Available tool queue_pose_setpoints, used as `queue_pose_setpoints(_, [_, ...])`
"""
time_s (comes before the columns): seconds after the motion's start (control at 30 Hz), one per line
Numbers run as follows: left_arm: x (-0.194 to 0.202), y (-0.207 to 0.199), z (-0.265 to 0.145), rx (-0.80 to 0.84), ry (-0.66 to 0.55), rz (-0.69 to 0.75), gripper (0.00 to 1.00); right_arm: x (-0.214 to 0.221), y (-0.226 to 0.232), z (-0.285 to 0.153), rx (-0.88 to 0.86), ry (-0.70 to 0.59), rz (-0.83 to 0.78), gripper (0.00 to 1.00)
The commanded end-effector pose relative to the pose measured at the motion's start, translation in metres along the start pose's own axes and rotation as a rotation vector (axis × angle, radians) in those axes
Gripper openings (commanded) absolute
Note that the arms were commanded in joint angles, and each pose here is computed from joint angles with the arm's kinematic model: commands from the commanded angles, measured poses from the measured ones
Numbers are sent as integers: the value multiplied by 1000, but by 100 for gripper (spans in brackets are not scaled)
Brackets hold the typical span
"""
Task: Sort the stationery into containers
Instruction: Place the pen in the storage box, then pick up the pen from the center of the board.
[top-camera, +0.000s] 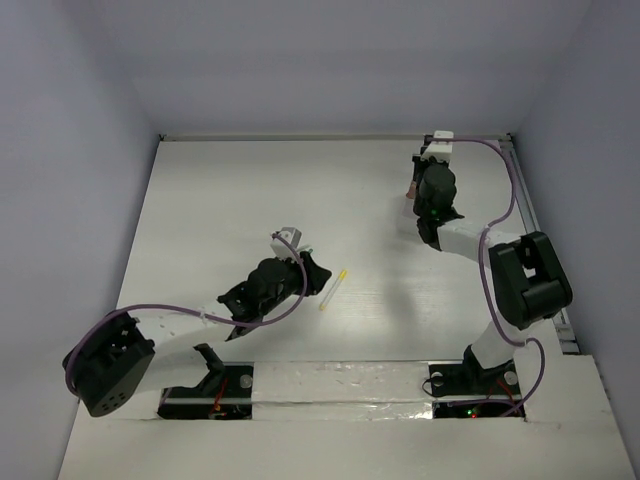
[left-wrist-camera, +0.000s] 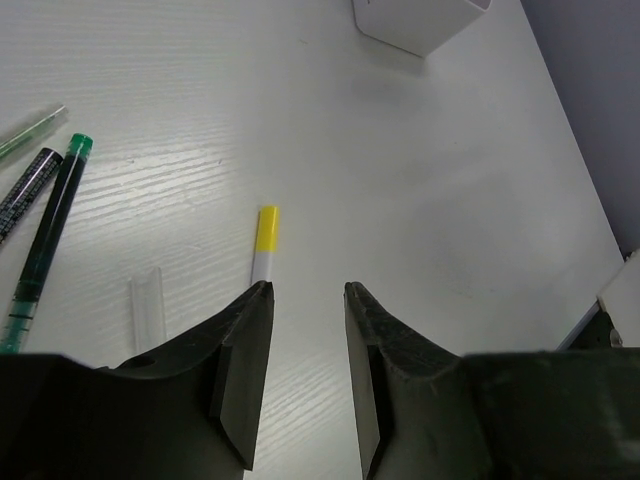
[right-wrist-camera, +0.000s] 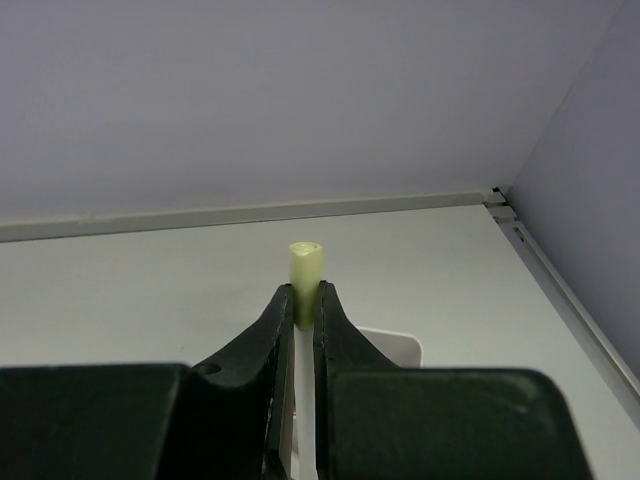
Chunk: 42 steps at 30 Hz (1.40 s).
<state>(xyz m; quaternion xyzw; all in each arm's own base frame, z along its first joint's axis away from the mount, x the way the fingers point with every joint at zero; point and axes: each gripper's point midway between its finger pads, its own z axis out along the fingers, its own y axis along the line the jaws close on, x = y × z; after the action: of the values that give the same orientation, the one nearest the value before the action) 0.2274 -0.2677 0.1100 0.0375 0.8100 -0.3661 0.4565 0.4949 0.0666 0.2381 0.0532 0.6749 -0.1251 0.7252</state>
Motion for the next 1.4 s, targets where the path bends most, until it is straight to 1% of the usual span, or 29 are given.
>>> queue_pose_setpoints(0.0, [-20,-22,4,64,-46,12,32,-13,-3,9,29,-78,36,0])
queue_pose_setpoints(0.17, [-15,-21,8,61,-25,23,32,3,-1,16,31,-60,26,0])
queue_pose_setpoints(0.2, [-11,-19,10,54,-7,32,33,13,-1,15,37,-42,39,0])
queue_pose_setpoints(0.27, [-9,-18,11,50,2,35,33,14,-1,13,39,-42,59,0])
queue_pose_setpoints(0.33, [-9,-18,13,47,5,40,34,16,-3,9,40,-42,79,5])
queue_pose_setpoints(0.37, [-8,-17,13,44,10,42,34,15,-4,7,37,-43,85,8])
queue_pose_setpoints(0.47, [-6,-16,15,37,24,49,35,14,-8,2,46,-47,104,22])
queue_pose_setpoints(0.5, [-5,-16,17,33,29,51,35,13,-10,0,53,-50,111,38])
queue_pose_setpoints(0.53, [-3,-15,18,28,36,52,35,14,-12,-3,54,-51,121,46])
queue_pose_setpoints(0.57, [-3,-13,19,20,41,56,35,8,-13,-5,49,-62,132,56])
queue_pose_setpoints(0.6, [-2,-12,20,14,44,58,36,5,-13,-7,42,-65,142,61])
queue_pose_setpoints(0.67, [-2,-11,21,2,49,60,36,2,-14,-12,31,-56,164,65])
queue_pose_setpoints(0.7, [-3,-13,23,1,50,61,37,-11,-14,-14,16,-73,186,69])
queue_pose_setpoints(0.77, [-3,-11,25,-17,67,70,38,-16,-14,-20,-3,-57,208,70])
queue_pose_setpoints(0.8, [-9,-15,29,-17,61,78,38,-33,-15,-25,-19,-79,262,71])
queue_pose_setpoints(0.87, [-5,-13,31,-48,84,99,38,-33,-14,-33,-41,-40,300,71])
queue_pose_setpoints(0.9, [-5,-15,35,-56,95,112,38,-47,-19,-40,-50,-53,334,60])
queue_pose_setpoints(0.93, [-4,-12,36,-77,104,126,37,-37,-20,-47,-50,3,333,42])
queue_pose_setpoints(0.97, [1,-6,36,-112,122,144,36,-36,-16,-55,-63,30,396,17])
queue_pose_setpoints(1.0, [3,-8,39,-122,132,159,34,-25,-13,-66,-96,74,418,0])
queue_pose_setpoints(1.03, [4,-4,40,-145,138,172,29,-28,-14,-81,-123,104,476,0])
queue_pose_setpoints(1.07, [8,0,39,-170,154,190,25,-25,-7,-92,-167,129,493,0])
queue_pose_setpoints(1.17, [16,4,43,-192,195,238,19,-13,0,-126,-259,196,551,0])
queue_pose_setpoints(1.2, [19,1,46,-193,210,257,18,-11,6,-135,-299,215,563,3])
queue_pose_setpoints(1.23, [21,2,48,-201,225,271,18,2,6,-145,-309,259,568,8])
queue_pose_setpoints(1.27, [28,8,47,-225,255,302,20,-2,6,-152,-333,256,579,17])
queue_pose_setpoints(1.3, [30,10,52,-245,267,311,21,0,9,-158,-362,274,586,42])
queue_pose_setpoints(1.33, [34,11,52,-255,280,323,27,8,10,-164,-372,306,584,50])
queue_pose_setpoints(1.37, [37,16,53,-273,293,333,30,12,12,-171,-389,323,595,56])
